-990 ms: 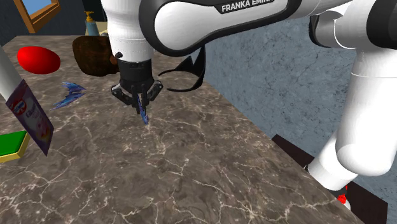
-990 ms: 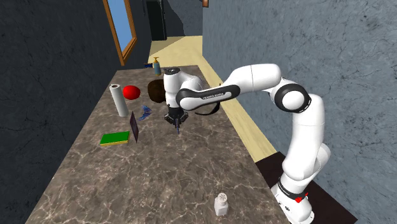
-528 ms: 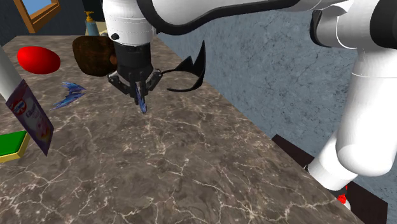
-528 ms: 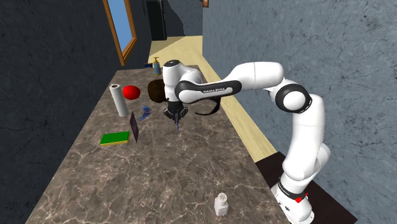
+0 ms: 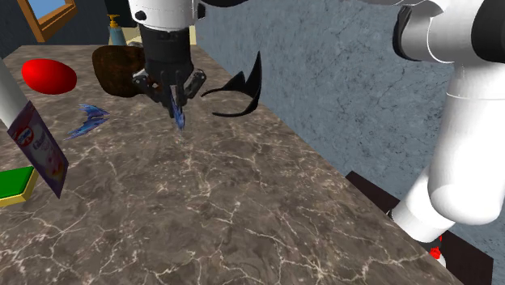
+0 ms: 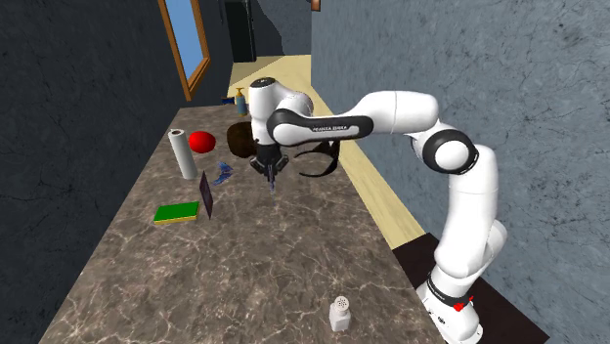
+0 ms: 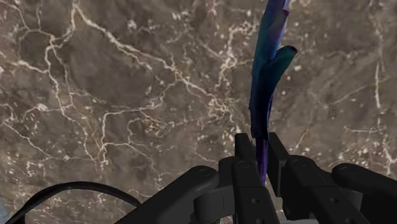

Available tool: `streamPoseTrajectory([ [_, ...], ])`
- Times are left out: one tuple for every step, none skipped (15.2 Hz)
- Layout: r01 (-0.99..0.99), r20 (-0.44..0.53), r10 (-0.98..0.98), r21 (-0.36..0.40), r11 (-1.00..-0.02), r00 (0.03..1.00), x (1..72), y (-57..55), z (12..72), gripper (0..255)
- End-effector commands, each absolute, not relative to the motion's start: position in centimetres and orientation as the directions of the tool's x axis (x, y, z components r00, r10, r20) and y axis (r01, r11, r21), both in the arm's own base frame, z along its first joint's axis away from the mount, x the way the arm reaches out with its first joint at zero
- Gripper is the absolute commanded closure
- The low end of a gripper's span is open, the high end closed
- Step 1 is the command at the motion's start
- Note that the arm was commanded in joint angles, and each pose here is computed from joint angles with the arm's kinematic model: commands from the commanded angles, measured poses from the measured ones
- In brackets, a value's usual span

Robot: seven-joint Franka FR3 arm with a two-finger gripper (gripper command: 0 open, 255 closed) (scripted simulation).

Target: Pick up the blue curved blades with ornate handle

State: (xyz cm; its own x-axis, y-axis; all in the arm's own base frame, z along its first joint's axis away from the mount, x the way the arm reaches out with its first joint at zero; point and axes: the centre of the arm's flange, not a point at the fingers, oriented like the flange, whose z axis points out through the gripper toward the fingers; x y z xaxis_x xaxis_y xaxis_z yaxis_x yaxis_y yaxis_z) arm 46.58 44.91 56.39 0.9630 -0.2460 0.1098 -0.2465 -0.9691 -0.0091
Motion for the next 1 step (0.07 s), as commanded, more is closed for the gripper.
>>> streamPoseTrajectory([
  [-0.247,0.109,-0.246,-0.009,-0.969,0.963,46.62,44.96,56.74,255],
])
